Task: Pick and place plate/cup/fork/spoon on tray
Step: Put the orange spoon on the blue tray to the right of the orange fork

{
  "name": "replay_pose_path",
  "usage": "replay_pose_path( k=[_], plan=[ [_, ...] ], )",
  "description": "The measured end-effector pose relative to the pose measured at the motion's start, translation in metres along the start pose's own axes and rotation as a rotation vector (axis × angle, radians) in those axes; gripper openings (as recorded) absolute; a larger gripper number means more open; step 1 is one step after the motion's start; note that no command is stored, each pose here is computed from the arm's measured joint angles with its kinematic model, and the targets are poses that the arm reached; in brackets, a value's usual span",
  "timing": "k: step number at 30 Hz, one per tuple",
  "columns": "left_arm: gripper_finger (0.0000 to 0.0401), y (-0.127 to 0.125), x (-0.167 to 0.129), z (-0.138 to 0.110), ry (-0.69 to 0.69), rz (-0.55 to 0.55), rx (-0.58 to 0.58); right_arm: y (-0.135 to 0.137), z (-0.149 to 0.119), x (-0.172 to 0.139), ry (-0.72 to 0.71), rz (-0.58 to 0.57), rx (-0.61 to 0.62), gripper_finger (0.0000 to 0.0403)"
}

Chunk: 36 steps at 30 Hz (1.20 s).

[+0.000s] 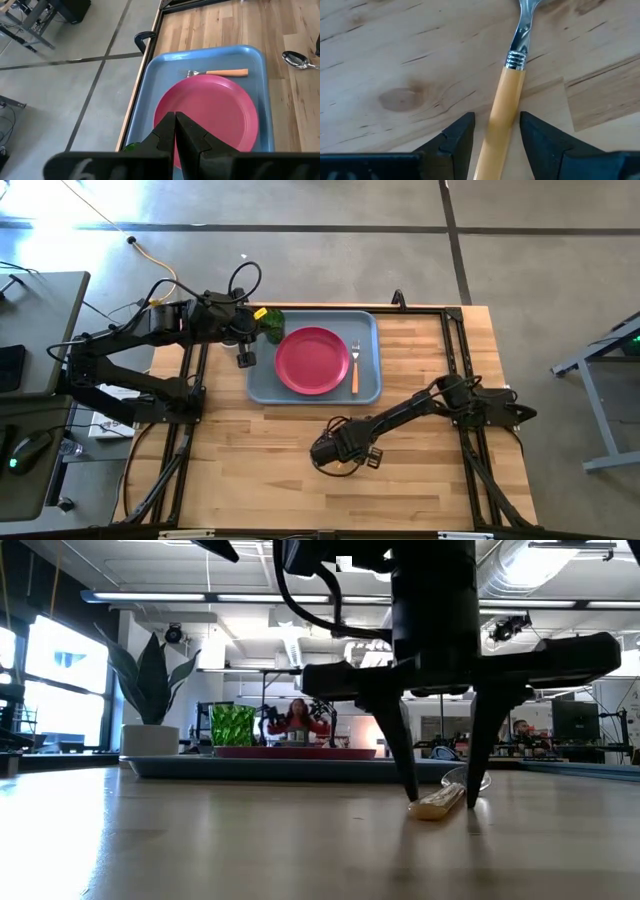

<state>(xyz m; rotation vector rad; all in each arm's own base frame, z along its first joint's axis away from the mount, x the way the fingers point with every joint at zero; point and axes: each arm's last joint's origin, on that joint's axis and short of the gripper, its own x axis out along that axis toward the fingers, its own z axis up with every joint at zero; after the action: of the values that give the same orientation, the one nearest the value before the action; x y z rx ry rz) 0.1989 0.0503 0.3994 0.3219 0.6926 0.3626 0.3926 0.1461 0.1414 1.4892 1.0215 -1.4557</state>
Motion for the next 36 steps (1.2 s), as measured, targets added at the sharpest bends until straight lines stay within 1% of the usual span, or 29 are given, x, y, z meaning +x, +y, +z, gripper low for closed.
replay_pose_path(
  k=[4, 6, 8, 14, 16, 22, 30, 31, 33, 36],
  plan=[
    [0.0003, 0.000, 0.000, 0.000, 0.000, 0.000, 0.000, 0.001, 0.001, 0.001, -0.002, -0.007, 0.004, 0.0150],
    [0.0003, 0.000, 0.000, 0.000, 0.000, 0.000, 0.000, 0.000, 0.001, 0.002, -0.006, -0.020, 0.009, 0.0139],
    [0.0003, 0.000, 0.000, 0.000, 0.000, 0.000, -0.001, -0.001, 0.001, 0.002, -0.002, -0.032, 0.010, 0.0119],
    [0.0003, 0.000, 0.000, 0.000, 0.000, 0.000, -0.002, -0.001, 0.002, 0.003, -0.003, -0.043, 0.009, 0.0043],
    [0.0003, 0.000, 0.000, 0.000, 0.000, 0.000, -0.002, -0.002, 0.002, 0.003, -0.005, -0.045, 0.007, 0.0026],
    [0.0003, 0.000, 0.000, 0.000, 0.000, 0.000, -0.002, -0.003, 0.001, 0.002, -0.005, -0.042, -0.002, 0.0025],
    [0.0003, 0.000, 0.000, 0.000, 0.000, 0.000, -0.002, -0.008, -0.008, -0.008, -0.002, 0.008, -0.025, 0.0026],
    [0.0003, 0.000, 0.000, 0.000, 0.000, 0.000, -0.001, -0.008, -0.010, -0.011, 0.006, 0.009, -0.032, 0.0026],
    [0.0003, 0.000, 0.000, 0.000, 0.000, -0.001, -0.002, -0.006, -0.014, -0.017, 0.004, 0.048, -0.063, 0.0026],
    [0.0003, 0.000, 0.000, 0.000, 0.004, -0.002, 0.000, -0.007, -0.018, -0.028, -0.036, 0.081, -0.116, 0.0026]
  ],
)
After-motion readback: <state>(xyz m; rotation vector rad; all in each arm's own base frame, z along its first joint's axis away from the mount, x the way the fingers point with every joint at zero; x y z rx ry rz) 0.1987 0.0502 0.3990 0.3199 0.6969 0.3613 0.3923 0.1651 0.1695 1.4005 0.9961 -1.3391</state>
